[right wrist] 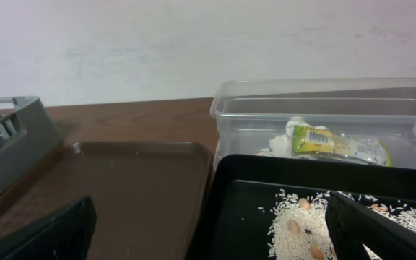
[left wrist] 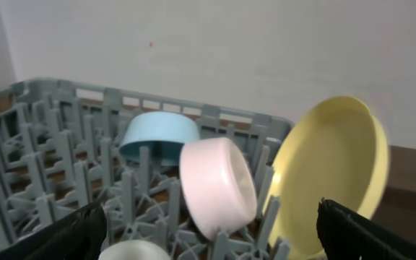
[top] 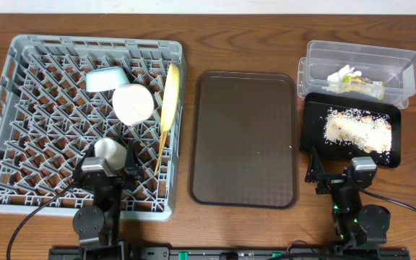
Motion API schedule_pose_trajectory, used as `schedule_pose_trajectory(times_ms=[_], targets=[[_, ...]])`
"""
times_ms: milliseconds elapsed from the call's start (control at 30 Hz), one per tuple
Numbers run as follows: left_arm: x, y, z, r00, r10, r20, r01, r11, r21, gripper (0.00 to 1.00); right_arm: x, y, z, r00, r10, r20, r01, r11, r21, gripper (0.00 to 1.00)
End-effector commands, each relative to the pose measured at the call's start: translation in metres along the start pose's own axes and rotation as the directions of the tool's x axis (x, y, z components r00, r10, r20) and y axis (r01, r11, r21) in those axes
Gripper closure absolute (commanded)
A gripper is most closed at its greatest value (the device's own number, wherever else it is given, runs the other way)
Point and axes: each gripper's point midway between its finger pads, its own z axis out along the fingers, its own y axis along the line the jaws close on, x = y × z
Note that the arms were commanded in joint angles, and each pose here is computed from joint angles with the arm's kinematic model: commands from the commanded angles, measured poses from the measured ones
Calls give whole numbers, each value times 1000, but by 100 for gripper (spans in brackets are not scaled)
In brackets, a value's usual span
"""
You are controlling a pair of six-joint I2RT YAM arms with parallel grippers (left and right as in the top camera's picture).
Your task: Sort waste into correct bins and load items into the dishwasher
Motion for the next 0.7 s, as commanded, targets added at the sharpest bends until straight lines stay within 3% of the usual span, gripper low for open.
schedule_pose_trajectory(times_ms=[0,33,667], targets=[[17,8,-1,998,-9,-65,6,999,-41,6,0,5,0,1000,-11,1,11,1000,-25,1],[31,10,-2,993,-15,-121,9,999,-51,6,0,5,0,1000,-11,1,11,1000,-25,1],[29,9,-2,994,-14,-113,9,999,-46,6,0,5,0,1000,-11,1,11,1000,-25,1]])
